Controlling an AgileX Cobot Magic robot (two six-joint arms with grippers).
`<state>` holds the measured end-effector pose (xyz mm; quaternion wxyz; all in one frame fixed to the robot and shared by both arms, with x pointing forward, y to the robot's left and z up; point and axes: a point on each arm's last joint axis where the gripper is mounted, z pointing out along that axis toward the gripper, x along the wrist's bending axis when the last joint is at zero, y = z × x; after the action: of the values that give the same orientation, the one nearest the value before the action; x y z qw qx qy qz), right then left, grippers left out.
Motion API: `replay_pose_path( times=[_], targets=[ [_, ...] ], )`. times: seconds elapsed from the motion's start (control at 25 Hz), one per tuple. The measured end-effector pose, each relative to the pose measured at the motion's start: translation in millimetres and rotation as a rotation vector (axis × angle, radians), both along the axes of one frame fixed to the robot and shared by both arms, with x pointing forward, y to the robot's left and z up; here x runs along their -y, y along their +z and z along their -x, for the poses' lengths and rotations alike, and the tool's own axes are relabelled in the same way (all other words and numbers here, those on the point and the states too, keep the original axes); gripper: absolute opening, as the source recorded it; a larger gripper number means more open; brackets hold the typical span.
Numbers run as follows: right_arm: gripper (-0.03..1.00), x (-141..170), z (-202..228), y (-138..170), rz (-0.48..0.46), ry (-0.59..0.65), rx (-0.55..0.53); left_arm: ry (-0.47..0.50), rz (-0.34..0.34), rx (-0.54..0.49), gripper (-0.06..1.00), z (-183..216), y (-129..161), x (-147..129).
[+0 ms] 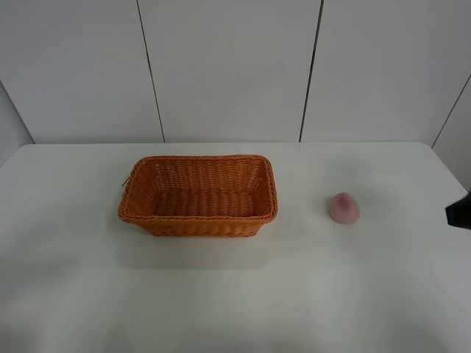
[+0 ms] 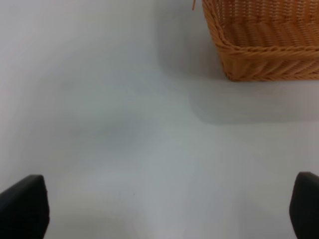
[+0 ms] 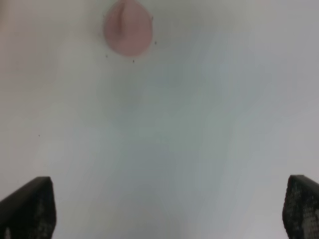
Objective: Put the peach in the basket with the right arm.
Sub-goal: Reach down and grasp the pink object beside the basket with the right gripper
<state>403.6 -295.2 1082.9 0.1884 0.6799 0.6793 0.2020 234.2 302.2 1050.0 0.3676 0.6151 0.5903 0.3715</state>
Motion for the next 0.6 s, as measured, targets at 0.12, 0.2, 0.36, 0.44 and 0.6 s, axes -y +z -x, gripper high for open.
replay_pose_path(
  times=[0.12, 0.2, 0.36, 0.44, 0.6],
  targets=[
    [0.7, -1.1, -58.5, -13.4, -0.003, -0.002, -0.108, 0.0, 0.0, 0.0, 0.99, 0.0, 0.0, 0.0],
    [0.7, -1.7, -95.9, -26.7, -0.004, -0.004, -0.167, 0.0, 0.0, 0.0, 0.99, 0.0, 0.0, 0.0],
    [0.7, -2.8, -162.1, -53.5, -0.003, -0.005, -0.244, 0.0, 0.0, 0.0, 0.99, 0.0, 0.0, 0.0],
    [0.7, -3.1, -187.6, -65.1, -0.003, -0.005, -0.261, 0.0, 0.0, 0.0, 0.99, 0.0, 0.0, 0.0],
    [0.7, -11.0, -216.3, -88.4, -0.001, 0.013, -0.298, 0.0, 0.0, 0.0, 0.99, 0.0, 0.0, 0.0]
  ],
)
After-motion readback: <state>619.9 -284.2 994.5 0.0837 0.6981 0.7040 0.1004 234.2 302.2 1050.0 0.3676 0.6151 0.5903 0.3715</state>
